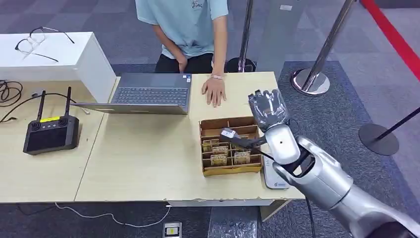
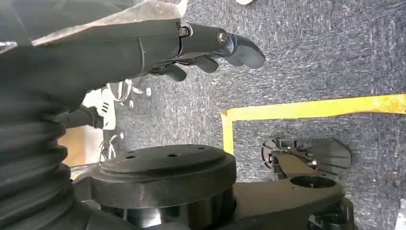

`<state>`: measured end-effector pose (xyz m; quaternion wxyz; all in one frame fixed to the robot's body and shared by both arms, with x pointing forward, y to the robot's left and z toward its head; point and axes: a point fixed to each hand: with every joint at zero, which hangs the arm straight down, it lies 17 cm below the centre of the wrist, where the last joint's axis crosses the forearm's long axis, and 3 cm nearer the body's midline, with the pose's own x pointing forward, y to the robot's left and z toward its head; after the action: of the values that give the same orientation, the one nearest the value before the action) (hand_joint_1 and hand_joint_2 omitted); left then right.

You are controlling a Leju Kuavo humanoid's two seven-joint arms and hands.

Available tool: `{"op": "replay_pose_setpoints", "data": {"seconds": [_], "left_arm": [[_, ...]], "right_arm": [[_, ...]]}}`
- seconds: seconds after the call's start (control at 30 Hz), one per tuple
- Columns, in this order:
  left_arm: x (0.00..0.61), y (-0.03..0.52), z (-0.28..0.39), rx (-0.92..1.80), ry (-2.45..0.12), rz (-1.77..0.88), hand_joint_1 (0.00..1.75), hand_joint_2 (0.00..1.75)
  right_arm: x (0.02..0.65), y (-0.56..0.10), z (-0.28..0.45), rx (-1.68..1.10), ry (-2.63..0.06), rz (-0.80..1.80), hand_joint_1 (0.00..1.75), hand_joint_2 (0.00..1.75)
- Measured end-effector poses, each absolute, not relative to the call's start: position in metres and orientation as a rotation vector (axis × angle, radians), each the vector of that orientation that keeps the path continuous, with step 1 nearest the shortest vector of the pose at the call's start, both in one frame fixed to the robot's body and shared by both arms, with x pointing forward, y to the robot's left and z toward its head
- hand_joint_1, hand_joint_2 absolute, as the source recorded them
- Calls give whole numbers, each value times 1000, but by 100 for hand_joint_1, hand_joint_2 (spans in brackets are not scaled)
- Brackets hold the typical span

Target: Pass the card to the sensor for recognition and then transmit it.

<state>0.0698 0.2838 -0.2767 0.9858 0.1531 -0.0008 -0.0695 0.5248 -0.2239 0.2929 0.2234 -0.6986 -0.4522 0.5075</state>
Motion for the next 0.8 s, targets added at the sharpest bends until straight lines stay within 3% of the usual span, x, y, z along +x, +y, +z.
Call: {"op": "replay_pose_setpoints", "data": {"seconds": [0.8], "left_arm": [[68, 282, -277, 309, 6, -153, 0, 175]], "right_arm": [[555, -276, 238, -1964, -794, 1640, 175, 175]]}}
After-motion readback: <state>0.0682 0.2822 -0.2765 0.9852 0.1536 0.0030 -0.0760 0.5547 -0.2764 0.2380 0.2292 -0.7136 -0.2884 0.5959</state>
